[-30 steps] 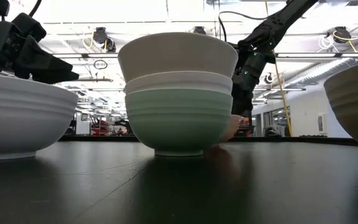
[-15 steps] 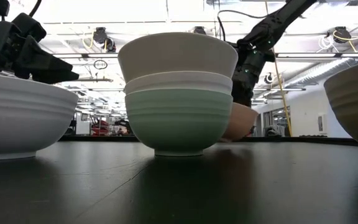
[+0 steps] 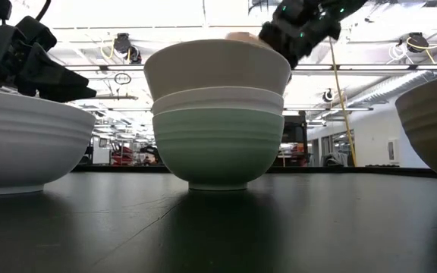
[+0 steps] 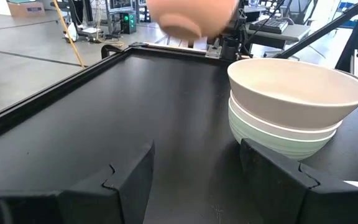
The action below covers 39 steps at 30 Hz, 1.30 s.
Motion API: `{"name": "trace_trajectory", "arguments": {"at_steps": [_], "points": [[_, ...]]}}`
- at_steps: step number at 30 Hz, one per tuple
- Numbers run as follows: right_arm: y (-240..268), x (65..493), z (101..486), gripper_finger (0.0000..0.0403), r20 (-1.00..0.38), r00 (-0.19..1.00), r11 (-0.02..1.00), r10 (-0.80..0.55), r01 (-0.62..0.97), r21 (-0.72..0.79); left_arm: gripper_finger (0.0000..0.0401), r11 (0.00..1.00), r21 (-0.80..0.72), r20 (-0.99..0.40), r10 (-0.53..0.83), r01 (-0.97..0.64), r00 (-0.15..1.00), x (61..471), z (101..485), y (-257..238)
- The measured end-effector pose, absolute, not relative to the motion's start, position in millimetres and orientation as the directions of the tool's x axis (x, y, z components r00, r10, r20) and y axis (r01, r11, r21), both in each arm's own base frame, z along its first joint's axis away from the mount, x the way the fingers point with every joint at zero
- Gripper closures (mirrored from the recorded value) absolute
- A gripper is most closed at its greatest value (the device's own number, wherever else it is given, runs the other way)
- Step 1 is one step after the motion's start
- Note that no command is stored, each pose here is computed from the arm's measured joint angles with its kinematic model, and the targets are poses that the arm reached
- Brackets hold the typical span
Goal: Nest bowls inside each other
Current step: Stack the orange bowl on the gray bowl
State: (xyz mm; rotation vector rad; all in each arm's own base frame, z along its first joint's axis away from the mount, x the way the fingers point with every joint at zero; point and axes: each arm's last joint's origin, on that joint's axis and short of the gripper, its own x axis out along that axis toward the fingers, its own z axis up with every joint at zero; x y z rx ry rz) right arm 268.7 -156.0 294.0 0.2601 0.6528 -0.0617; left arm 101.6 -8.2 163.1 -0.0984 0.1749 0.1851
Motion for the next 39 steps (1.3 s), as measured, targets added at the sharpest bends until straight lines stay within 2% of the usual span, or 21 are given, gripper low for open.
{"name": "trace_trajectory", "arguments": {"at_steps": [9, 20, 31, 39], "points": [[-125, 232, 320, 0.0402, -0.497, 0.864, 0.979, 0.078, 0.027, 0.201, 0.0162, 0.978, -0.084, -0.183, 0.173, -0.191, 0.968, 102, 163, -8], [-92, 192, 294, 0.0402, -0.39, 0.919, 0.981, 0.054, 0.023, 0.191, 0.0162, 0.976, -0.085, -0.182, 0.185, -0.203, 0.966, 102, 163, -8], [-62, 176, 283, 0.0403, -0.369, 0.918, 0.98, 0.144, -0.081, 0.181, 0.0162, 0.971, -0.111, -0.181, 0.19, -0.212, 0.965, 101, 163, -8], [-57, 169, 282, 0.0403, -0.378, 0.913, 0.976, 0.152, -0.077, 0.205, 0.0162, 0.971, -0.105, -0.181, 0.192, -0.213, 0.965, 101, 163, -8]]}}
